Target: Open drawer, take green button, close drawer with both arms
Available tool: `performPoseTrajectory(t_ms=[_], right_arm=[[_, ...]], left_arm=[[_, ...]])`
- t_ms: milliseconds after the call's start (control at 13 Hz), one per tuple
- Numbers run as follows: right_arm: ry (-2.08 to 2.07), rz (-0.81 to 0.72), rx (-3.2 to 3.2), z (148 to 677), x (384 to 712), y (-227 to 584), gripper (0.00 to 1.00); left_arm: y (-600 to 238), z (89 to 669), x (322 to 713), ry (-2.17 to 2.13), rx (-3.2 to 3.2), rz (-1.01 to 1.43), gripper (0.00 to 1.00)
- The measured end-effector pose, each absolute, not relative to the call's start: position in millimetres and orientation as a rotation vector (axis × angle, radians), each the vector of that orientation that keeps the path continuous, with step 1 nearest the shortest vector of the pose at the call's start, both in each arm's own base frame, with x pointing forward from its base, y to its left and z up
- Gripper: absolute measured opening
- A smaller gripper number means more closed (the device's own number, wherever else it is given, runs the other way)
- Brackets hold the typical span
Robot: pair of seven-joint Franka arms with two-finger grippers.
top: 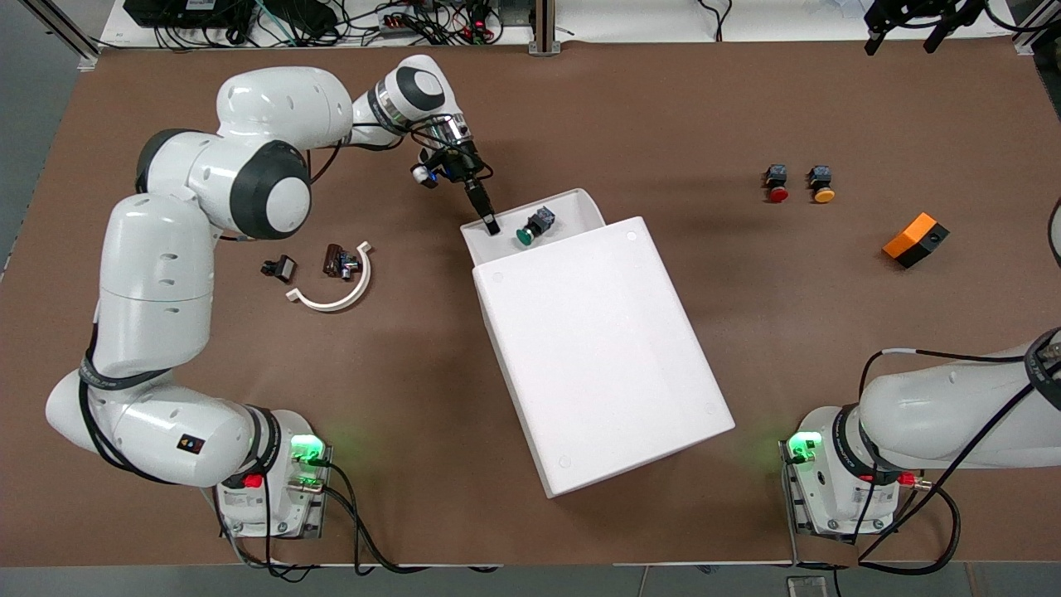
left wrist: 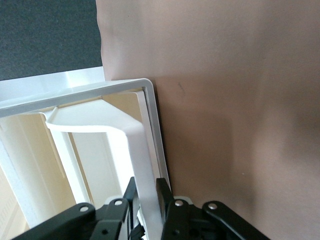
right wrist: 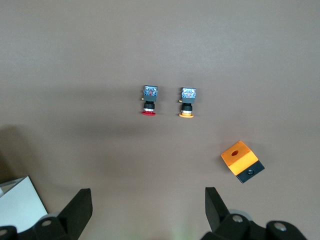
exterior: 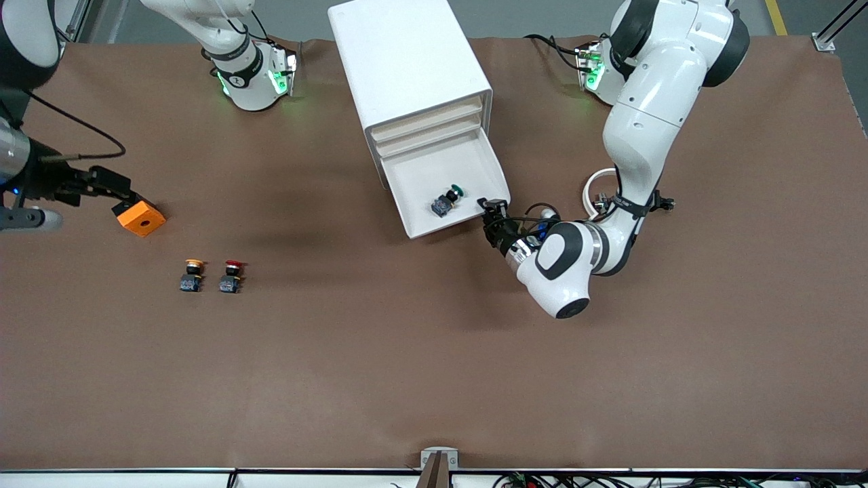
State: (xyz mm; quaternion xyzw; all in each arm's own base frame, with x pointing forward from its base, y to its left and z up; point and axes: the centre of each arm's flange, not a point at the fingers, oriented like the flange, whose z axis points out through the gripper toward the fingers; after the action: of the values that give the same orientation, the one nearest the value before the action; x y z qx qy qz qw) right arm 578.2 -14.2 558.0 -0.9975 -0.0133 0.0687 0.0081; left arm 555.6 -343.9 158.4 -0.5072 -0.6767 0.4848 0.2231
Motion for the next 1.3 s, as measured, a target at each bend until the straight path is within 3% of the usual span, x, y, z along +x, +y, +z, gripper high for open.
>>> performPoseTrajectory(t_ms=[230, 307, 767, 843, 1303], right_arm=[[-0.040, 0.253, -3.114, 541, 590, -16, 1.00], [-0.040, 0.252, -3.114, 540, 593, -16, 1.00], [0.413, 0.238, -3.134, 545, 589, 95, 1.00], [0.476, 0.236, -3.133, 545, 585, 120, 1.00], [0.917, 0.189, -3.004, 519, 558, 274, 1.00]], left_arm=[[-343, 159, 559, -1.883, -1.403, 1.338, 0.23], [-343, 159, 559, -1.887, -1.405, 1.337, 0.28], [-341, 164, 567, -1.914, -1.419, 1.335, 0.95], [-339, 167, 572, -1.925, -1.423, 1.335, 1.00], [-306, 196, 616, -1.990, -1.614, 1.340, 1.00]])
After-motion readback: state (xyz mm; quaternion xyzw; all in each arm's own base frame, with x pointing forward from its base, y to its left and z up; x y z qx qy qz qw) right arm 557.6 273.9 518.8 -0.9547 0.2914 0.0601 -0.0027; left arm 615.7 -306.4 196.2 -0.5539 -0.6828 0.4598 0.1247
